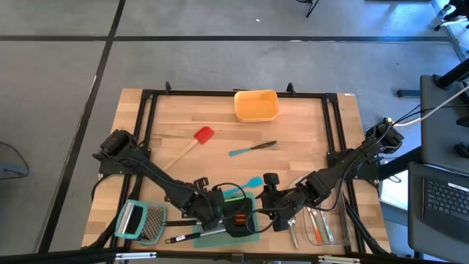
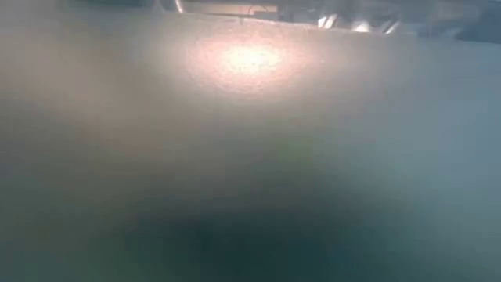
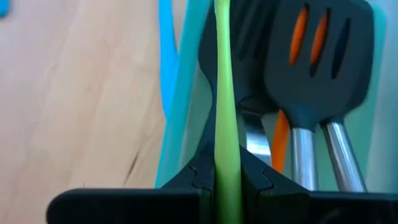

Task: Pick & Place Kitchen Items
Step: Put the green spatula into the blue bin

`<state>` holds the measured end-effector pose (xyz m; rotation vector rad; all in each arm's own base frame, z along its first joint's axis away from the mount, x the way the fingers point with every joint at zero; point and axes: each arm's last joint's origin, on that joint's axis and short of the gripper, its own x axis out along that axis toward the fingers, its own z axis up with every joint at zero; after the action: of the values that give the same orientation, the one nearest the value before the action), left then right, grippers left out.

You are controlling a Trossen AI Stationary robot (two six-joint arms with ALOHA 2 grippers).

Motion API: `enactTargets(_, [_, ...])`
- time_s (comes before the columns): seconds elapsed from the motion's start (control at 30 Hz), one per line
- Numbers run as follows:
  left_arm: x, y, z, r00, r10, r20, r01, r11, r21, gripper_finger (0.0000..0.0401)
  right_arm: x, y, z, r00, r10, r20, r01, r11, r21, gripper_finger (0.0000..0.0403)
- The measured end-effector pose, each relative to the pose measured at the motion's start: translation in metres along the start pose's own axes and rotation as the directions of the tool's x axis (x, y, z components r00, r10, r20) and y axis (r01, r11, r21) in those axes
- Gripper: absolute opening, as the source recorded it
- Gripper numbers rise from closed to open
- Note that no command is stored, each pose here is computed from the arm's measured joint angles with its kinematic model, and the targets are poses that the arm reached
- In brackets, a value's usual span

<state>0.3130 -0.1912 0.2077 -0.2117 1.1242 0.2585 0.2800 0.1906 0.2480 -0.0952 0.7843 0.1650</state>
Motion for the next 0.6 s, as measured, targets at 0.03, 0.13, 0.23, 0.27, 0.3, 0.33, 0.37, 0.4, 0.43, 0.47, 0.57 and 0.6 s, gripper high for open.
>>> enactTargets(0.03, [0.000, 0.001, 0.001, 1.000, -0.011, -0.015, 0.011, 1.000, 0.007, 0.0017, 0.000, 0.000, 0.000, 1.000, 0.000, 0.000, 0.000, 1.000, 0.000, 0.0215])
enactTargets(0.13, [0.002, 0.004, 0.003, 1.000, -0.014, -0.027, 0.014, 1.000, 0.006, 0.0017, 0.000, 0.000, 0.000, 1.000, 0.000, 0.001, 0.000, 1.000, 0.000, 0.0215])
enactTargets(0.23, [0.003, 0.007, 0.006, 1.000, -0.009, -0.029, 0.009, 1.000, 0.006, 0.0017, 0.000, 0.000, 0.000, 1.000, 0.001, 0.003, -0.001, 1.000, 0.001, 0.0215])
enactTargets(0.27, [0.004, 0.008, 0.007, 1.000, -0.007, -0.027, 0.007, 1.000, 0.009, 0.0017, 0.000, 0.000, 0.000, 1.000, 0.001, 0.004, -0.001, 1.000, 0.001, 0.0215])
enactTargets(0.3, [0.004, 0.008, 0.008, 1.000, 0.000, -0.020, 0.000, 1.000, 0.013, 0.0019, 0.000, 0.000, 0.000, 1.000, 0.001, 0.004, -0.001, 1.000, 0.001, 0.0215])
enactTargets(0.33, [0.004, 0.009, 0.008, 1.000, 0.008, -0.015, -0.008, 1.000, 0.016, 0.0023, 0.000, 0.000, 0.001, 1.000, 0.002, 0.005, -0.002, 1.000, 0.002, 0.0215])
enactTargets(0.37, [0.004, 0.010, 0.009, 1.000, 0.012, -0.012, -0.012, 1.000, 0.015, 0.0027, 0.000, 0.000, 0.001, 1.000, 0.002, 0.007, -0.002, 1.000, 0.002, 0.0215])
enactTargets(0.4, [0.004, 0.010, 0.009, 1.000, 0.014, -0.009, -0.014, 1.000, 0.015, 0.0032, 0.000, 0.000, 0.001, 1.000, 0.003, 0.007, -0.003, 1.000, 0.002, 0.0215])
enactTargets(0.43, [0.005, 0.011, 0.010, 1.000, 0.015, -0.010, -0.015, 1.000, 0.018, 0.0037, 0.000, 0.000, 0.001, 1.000, 0.002, 0.007, -0.002, 1.000, 0.002, 0.0215])
enactTargets(0.47, [0.005, 0.011, 0.010, 1.000, 0.017, -0.011, -0.017, 1.000, 0.019, 0.0040, 0.000, 0.000, 0.001, 1.000, 0.002, 0.007, -0.002, 1.000, 0.002, 0.0215])
enactTargets(0.57, [0.005, 0.013, 0.009, 0.999, 0.025, -0.029, -0.025, 0.999, 0.024, 0.0042, 0.000, 0.000, 0.001, 1.000, 0.003, 0.007, -0.003, 1.000, 0.002, 0.0215])
enactTargets(0.6, [0.005, 0.013, 0.008, 0.999, 0.033, -0.037, -0.032, 0.999, 0.028, 0.0043, 0.000, 0.000, 0.001, 1.000, 0.003, 0.007, -0.003, 1.000, 0.002, 0.0215])
